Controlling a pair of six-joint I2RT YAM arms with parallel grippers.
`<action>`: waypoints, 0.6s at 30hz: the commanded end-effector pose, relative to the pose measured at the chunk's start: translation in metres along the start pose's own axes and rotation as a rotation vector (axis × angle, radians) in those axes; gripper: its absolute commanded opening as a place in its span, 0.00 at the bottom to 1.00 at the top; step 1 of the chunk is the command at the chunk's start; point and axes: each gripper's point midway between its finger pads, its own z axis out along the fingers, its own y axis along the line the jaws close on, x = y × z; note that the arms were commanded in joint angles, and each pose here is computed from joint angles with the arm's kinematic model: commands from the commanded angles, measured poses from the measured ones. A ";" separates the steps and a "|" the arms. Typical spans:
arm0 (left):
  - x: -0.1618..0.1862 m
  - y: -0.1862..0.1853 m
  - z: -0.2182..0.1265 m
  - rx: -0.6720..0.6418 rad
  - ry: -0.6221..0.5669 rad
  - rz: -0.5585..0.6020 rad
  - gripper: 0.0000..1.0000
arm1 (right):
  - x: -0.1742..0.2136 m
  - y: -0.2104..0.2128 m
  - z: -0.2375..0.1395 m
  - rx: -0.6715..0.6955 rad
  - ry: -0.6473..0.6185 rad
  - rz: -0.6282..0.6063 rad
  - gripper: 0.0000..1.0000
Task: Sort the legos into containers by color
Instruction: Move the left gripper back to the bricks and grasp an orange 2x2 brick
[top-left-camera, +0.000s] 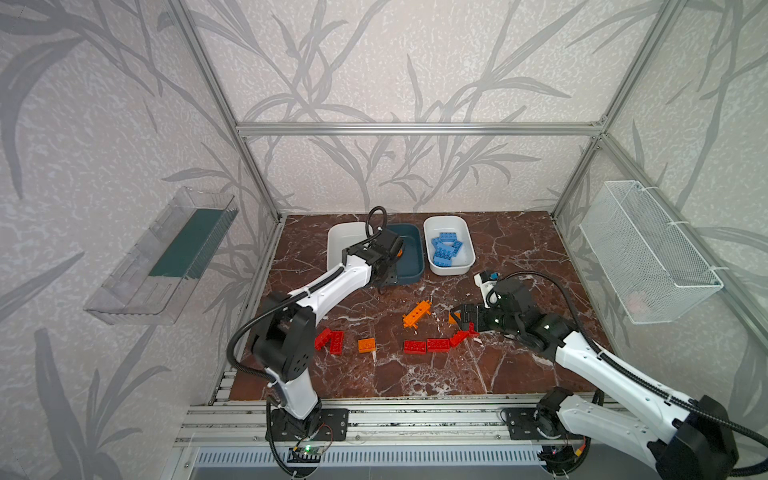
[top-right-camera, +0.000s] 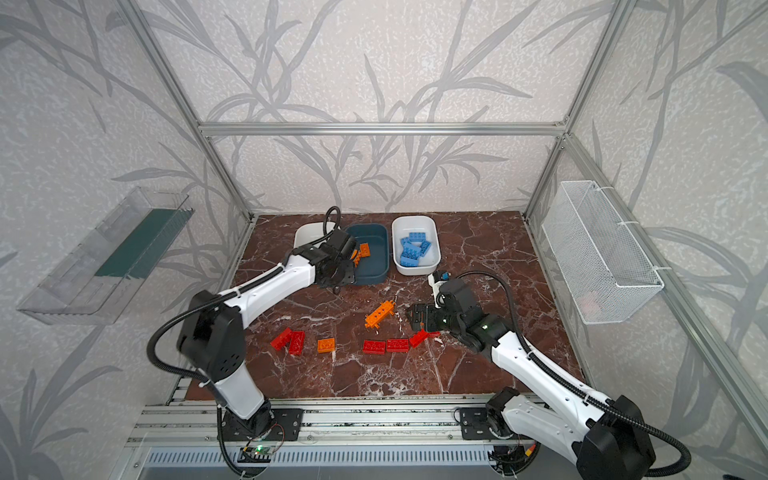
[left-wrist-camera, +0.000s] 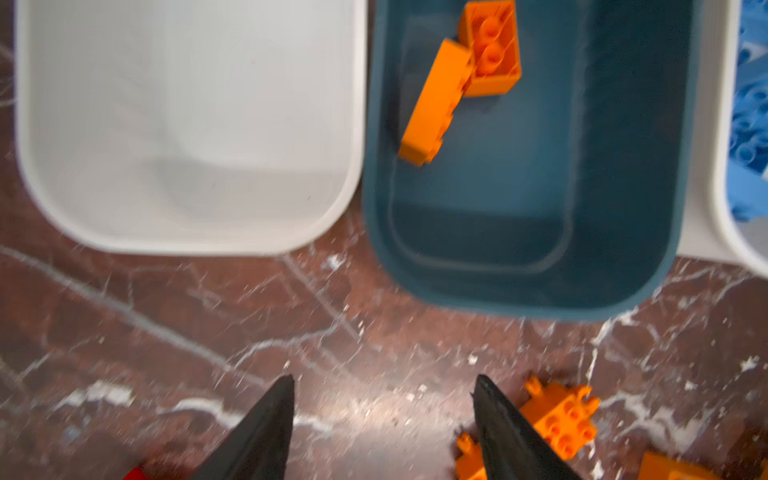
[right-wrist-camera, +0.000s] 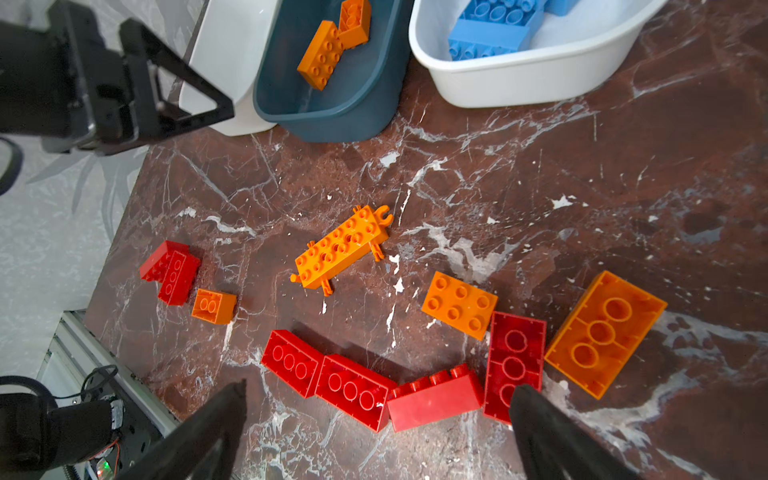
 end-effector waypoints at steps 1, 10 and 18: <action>0.025 0.019 -0.006 0.005 -0.031 -0.075 0.72 | -0.004 0.008 -0.005 0.003 -0.017 -0.010 0.99; 0.089 0.023 -0.030 0.024 -0.002 -0.025 0.75 | 0.008 0.028 -0.009 -0.023 0.004 -0.050 0.99; 0.129 0.042 -0.023 -0.024 0.004 -0.030 0.75 | 0.026 0.028 -0.006 -0.019 0.028 -0.044 0.99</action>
